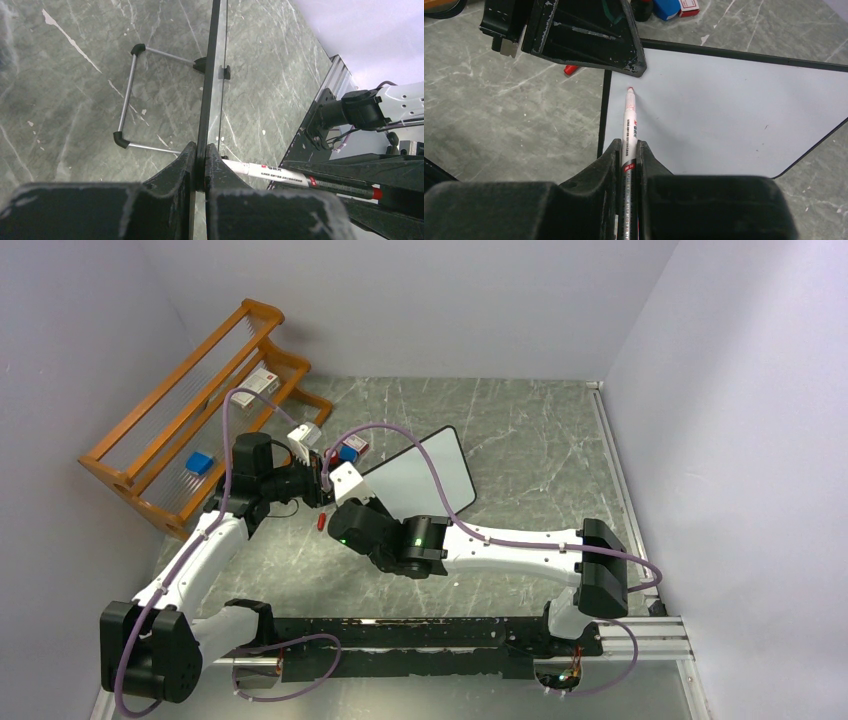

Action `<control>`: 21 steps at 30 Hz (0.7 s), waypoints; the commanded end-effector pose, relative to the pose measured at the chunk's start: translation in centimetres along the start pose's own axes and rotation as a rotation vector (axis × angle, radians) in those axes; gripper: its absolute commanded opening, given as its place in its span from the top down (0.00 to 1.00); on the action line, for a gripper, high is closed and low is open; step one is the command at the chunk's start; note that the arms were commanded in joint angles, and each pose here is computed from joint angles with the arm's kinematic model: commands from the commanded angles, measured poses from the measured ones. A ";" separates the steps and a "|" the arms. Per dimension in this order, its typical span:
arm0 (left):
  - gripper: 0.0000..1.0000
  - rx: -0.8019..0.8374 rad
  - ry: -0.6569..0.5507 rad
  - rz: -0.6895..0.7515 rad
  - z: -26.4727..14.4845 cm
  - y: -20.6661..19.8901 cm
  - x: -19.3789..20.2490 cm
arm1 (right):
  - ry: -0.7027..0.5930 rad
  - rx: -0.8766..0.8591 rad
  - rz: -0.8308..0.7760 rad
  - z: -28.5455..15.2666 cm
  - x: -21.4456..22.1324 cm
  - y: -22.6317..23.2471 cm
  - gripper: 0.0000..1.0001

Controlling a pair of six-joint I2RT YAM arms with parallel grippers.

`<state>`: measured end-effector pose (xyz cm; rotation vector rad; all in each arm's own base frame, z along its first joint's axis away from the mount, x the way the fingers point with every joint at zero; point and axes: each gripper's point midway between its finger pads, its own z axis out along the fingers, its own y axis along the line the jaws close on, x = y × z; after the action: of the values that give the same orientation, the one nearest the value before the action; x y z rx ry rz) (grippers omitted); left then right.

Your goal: Write a sentence on the whiteboard

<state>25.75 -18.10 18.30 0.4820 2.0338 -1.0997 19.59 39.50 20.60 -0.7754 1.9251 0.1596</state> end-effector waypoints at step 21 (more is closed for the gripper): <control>0.95 -0.014 -0.001 -0.006 0.2 0.8 0.3 | 0.067 -0.001 -0.004 0.5 1.8 0.2 1.00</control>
<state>25.87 -18.01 18.15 0.4756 2.0392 -1.0992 19.28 39.28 19.73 -0.7972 1.9533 0.1515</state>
